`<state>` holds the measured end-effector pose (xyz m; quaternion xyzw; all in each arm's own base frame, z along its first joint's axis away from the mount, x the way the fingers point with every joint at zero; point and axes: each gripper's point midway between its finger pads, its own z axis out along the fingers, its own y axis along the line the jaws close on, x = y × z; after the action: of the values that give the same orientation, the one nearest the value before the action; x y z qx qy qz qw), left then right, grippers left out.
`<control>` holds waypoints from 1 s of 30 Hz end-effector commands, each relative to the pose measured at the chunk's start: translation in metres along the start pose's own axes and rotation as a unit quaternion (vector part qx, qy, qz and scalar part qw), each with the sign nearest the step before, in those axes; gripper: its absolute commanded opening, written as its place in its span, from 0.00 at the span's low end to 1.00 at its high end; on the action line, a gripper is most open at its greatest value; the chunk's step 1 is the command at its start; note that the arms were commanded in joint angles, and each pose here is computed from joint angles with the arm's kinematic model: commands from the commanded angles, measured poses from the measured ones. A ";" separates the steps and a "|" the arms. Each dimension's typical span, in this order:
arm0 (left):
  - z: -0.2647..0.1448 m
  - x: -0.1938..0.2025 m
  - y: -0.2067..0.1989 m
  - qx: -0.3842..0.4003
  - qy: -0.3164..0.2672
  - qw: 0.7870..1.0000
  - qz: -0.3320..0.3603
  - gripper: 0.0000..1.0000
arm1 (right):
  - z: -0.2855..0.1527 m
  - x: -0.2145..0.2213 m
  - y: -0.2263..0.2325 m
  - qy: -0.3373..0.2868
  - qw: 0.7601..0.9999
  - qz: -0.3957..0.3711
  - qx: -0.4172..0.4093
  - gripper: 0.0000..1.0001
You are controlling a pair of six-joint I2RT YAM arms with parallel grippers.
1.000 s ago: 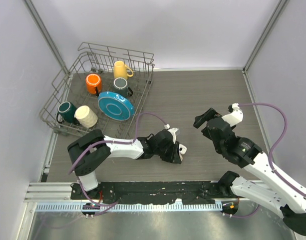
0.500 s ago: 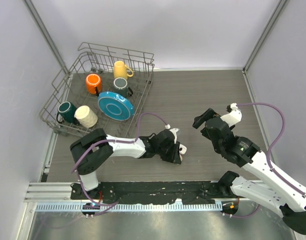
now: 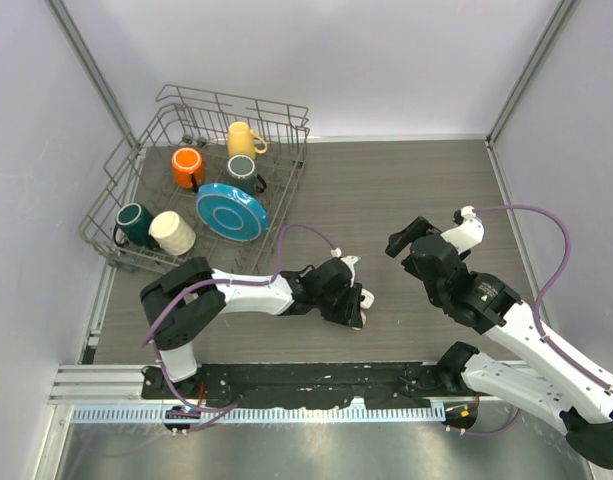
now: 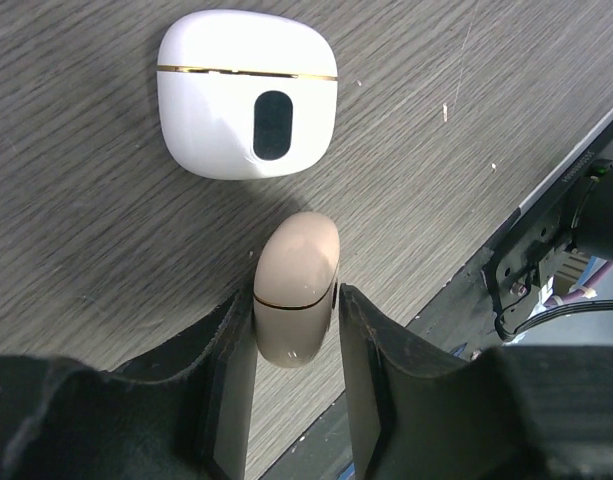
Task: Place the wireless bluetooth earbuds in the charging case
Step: Place the charging case at the center of the board.
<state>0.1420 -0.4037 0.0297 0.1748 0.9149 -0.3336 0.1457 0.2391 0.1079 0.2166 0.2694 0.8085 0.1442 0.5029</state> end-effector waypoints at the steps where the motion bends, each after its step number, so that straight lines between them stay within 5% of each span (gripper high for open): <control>1: -0.005 0.000 0.010 -0.034 0.001 0.999 0.018 0.42 | 0.002 -0.008 0.005 -0.018 1.000 0.019 -0.001 0.91; 30: -0.032 -0.021 0.019 -0.101 -0.032 0.992 0.071 0.47 | 0.001 -0.005 0.003 -0.013 1.000 0.016 -0.005 0.91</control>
<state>0.1567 -0.3774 0.0323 0.2026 0.9284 -0.2474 0.1892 0.2388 0.1076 0.2142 0.2686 0.8099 0.1426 0.5015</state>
